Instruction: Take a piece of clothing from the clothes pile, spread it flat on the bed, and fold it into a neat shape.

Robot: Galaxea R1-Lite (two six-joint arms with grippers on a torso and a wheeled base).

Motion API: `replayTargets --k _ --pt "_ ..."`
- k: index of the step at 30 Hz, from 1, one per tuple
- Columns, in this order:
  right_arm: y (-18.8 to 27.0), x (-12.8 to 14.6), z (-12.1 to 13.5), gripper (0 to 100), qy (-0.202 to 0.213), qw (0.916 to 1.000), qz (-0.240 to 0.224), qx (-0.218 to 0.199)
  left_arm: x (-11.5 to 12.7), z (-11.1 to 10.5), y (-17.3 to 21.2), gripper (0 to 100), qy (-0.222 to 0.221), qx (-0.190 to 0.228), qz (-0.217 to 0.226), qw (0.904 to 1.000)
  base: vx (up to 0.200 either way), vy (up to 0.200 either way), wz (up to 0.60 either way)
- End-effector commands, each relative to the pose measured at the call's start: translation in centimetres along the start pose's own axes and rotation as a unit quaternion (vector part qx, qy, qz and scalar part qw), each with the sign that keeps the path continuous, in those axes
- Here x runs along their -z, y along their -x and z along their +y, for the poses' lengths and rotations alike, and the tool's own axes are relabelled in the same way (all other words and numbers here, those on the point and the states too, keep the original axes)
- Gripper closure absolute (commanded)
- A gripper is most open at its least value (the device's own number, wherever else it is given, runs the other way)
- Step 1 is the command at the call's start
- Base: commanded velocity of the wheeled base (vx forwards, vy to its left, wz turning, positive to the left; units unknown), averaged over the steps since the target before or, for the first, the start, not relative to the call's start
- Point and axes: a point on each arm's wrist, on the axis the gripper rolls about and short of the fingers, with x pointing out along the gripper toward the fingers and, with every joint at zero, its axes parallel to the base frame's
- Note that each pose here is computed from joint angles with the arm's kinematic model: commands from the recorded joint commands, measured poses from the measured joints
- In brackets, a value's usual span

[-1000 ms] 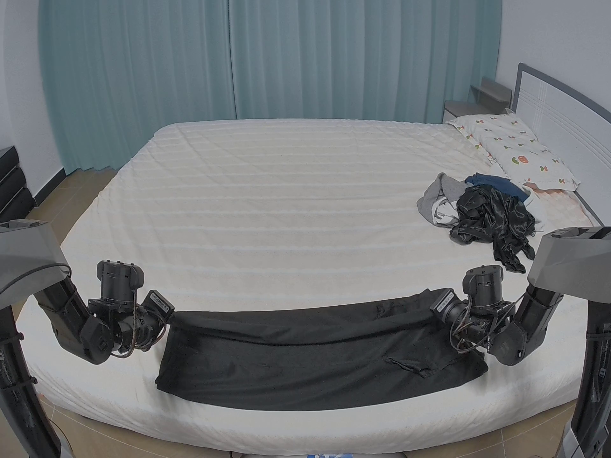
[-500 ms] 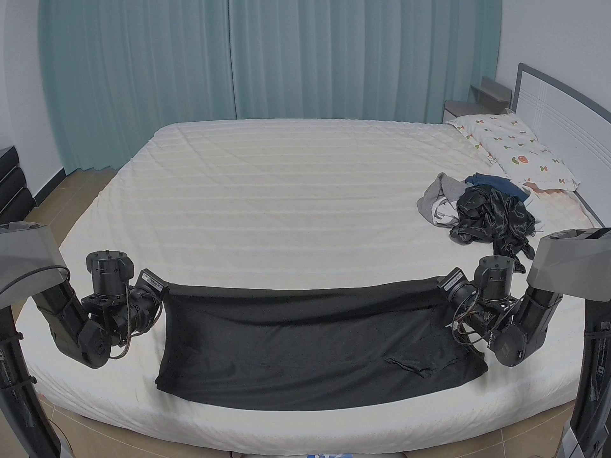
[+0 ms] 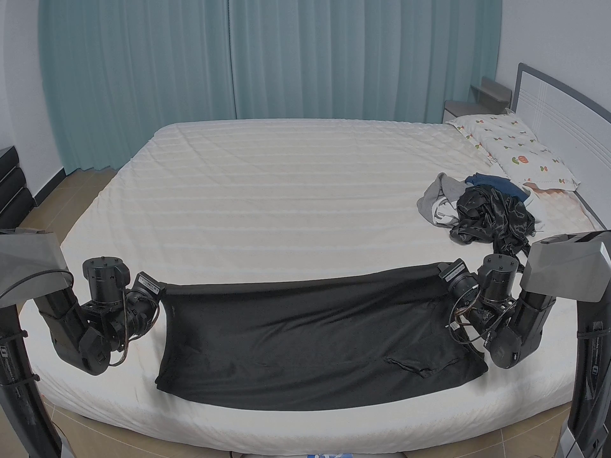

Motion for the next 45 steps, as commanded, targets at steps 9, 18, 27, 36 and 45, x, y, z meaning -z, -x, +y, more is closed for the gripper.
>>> replayTargets --k 9,18,27,36,45 --pt "-1.0 0.2 -0.5 100 0.000 0.9999 -0.004 -0.010 -0.1 -0.1 0.1 100 0.001 0.002 -0.003 1.0000 0.000 0.000 0.00" --pt "-1.2 0.7 -1.4 100 0.012 0.9999 0.010 -0.004 -0.3 -0.1 0.7 100 0.002 0.046 -0.025 0.9986 0.000 0.000 0.00" --pt "-1.0 0.4 -1.3 100 0.013 0.9999 0.009 -0.004 -0.2 0.3 0.8 100 -0.008 0.045 -0.023 0.9987 0.000 0.000 0.00" --pt "1.4 0.8 -2.4 100 0.063 0.9963 0.057 0.019 0.6 1.6 1.4 100 -0.048 0.028 0.011 0.9984 0.000 0.000 0.00" --pt "3.5 1.8 -4.1 100 0.112 0.9864 0.111 0.047 1.7 3.4 2.5 100 -0.122 0.001 0.058 0.9908 0.000 0.000 0.00"
